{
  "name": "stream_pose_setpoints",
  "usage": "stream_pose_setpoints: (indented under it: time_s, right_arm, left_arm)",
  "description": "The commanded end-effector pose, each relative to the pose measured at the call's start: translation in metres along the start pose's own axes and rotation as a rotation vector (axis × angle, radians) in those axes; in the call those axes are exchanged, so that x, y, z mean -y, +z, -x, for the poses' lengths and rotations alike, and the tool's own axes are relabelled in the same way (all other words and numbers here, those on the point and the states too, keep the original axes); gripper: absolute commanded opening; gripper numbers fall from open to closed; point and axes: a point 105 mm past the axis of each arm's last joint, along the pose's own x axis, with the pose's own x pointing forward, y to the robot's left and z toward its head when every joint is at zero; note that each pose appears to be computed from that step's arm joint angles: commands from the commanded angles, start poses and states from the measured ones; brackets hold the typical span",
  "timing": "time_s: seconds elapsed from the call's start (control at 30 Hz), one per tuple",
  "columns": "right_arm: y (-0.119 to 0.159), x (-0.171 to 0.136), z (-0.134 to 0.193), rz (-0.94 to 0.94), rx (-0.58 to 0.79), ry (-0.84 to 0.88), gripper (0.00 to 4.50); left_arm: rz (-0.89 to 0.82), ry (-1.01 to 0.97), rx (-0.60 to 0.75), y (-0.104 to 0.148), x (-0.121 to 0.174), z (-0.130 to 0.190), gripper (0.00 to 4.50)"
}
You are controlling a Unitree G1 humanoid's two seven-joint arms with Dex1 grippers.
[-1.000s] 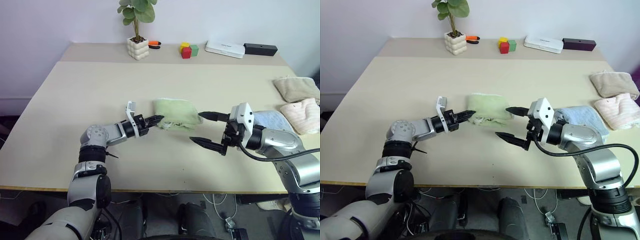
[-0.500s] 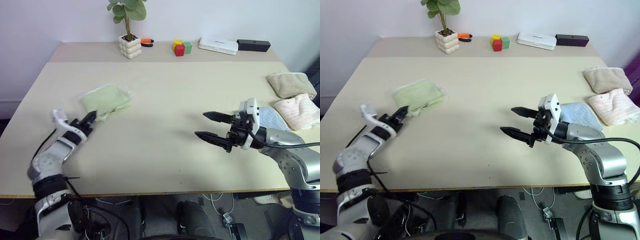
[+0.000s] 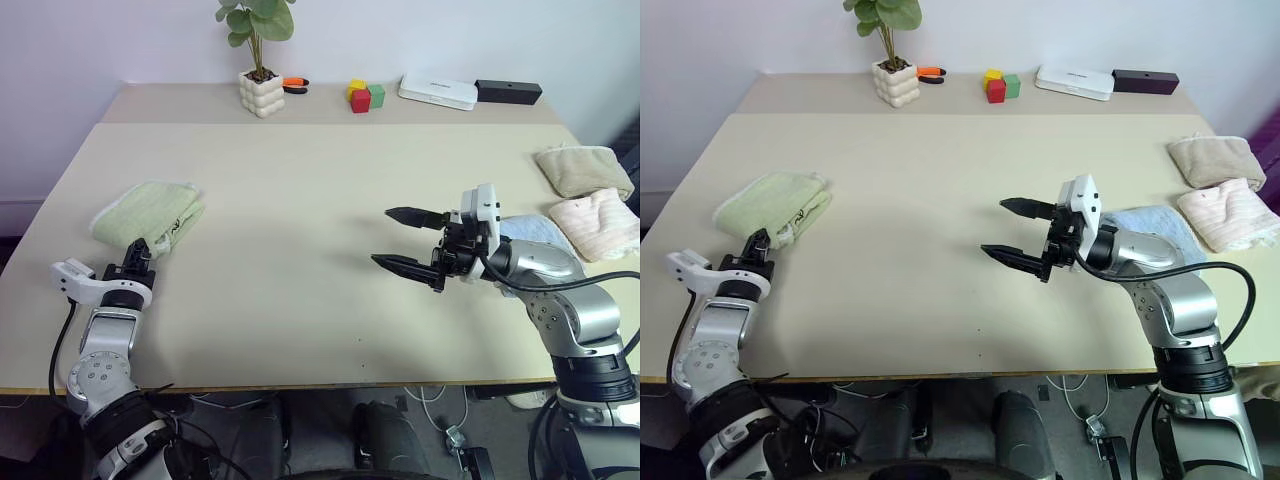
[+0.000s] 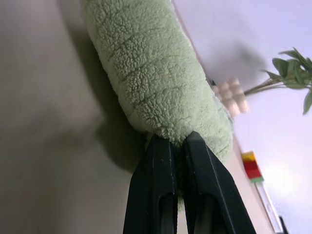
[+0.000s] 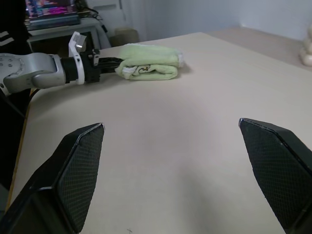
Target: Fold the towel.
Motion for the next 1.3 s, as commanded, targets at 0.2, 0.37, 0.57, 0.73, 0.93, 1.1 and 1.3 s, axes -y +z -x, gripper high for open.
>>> stream_pose_setpoints:
  time_s: [0.2,0.37,0.57,0.73,0.93,1.1,1.3]
  right_arm:
    - [0.007,-0.001,-0.001,0.040,0.017,-0.001,4.50]
    - [0.006,0.000,0.000,0.040,0.015,-0.017,4.50]
    - [0.006,-0.001,0.000,0.044,0.011,-0.028,4.50]
    - [0.005,0.000,0.003,0.045,0.005,-0.045,4.50]
    - [0.004,0.001,0.005,0.045,0.001,-0.052,4.50]
    - [0.002,0.001,0.005,0.042,-0.004,-0.047,4.50]
    - [-0.002,0.005,0.009,0.035,-0.013,-0.057,4.50]
  left_arm:
    - [0.007,0.062,0.070,0.003,-0.006,0.002,0.02]
    - [0.016,0.083,0.123,0.017,-0.013,-0.006,0.02]
    - [0.039,0.046,0.108,0.000,-0.002,-0.006,0.02]
    - [0.074,0.045,0.088,-0.008,0.002,-0.005,0.02]
    - [0.084,0.025,0.083,-0.008,0.012,-0.004,2.82]
    - [0.117,0.003,-0.016,-0.019,0.020,0.007,4.46]
    - [0.070,-0.190,-0.383,-0.063,0.056,0.037,4.46]
